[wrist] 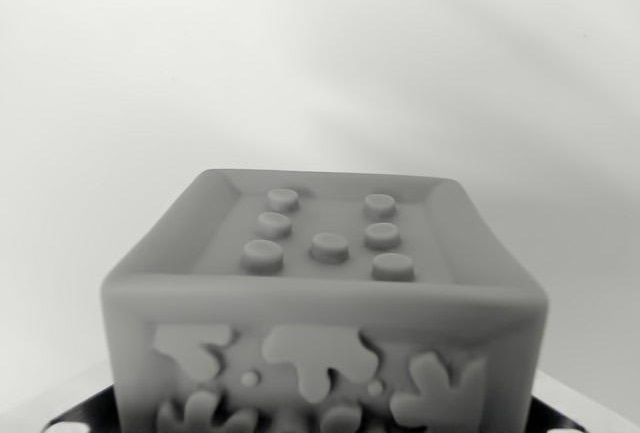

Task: Destack cube

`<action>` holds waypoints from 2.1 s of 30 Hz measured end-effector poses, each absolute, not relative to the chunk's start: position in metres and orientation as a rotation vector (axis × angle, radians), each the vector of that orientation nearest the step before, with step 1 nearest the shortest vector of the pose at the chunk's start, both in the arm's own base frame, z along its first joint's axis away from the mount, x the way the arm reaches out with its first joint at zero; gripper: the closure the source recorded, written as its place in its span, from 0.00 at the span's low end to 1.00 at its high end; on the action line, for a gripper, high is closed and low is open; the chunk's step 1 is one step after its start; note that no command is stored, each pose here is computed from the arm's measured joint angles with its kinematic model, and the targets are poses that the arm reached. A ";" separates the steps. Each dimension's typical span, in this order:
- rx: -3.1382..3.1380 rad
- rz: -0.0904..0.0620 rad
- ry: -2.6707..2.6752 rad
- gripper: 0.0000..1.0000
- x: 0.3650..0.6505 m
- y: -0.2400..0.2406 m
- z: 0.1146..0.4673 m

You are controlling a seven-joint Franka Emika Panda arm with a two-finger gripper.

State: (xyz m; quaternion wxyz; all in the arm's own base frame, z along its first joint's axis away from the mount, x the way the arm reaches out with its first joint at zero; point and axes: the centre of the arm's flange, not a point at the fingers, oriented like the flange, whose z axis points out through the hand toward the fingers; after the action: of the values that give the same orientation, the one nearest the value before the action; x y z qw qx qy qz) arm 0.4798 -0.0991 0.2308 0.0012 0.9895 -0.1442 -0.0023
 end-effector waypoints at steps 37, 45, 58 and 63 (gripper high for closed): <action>3.116 -0.011 -0.386 1.00 0.472 -0.122 0.160; 3.116 -0.010 -0.386 1.00 0.472 -0.122 0.143; 3.116 -0.009 -0.385 1.00 0.472 -0.122 0.123; 3.116 -0.010 -0.385 1.00 0.472 -0.121 0.118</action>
State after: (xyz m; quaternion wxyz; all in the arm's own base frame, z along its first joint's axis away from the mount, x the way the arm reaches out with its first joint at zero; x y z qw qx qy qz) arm 0.4717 -0.1215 0.1185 0.0011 0.9924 -0.1226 -0.0031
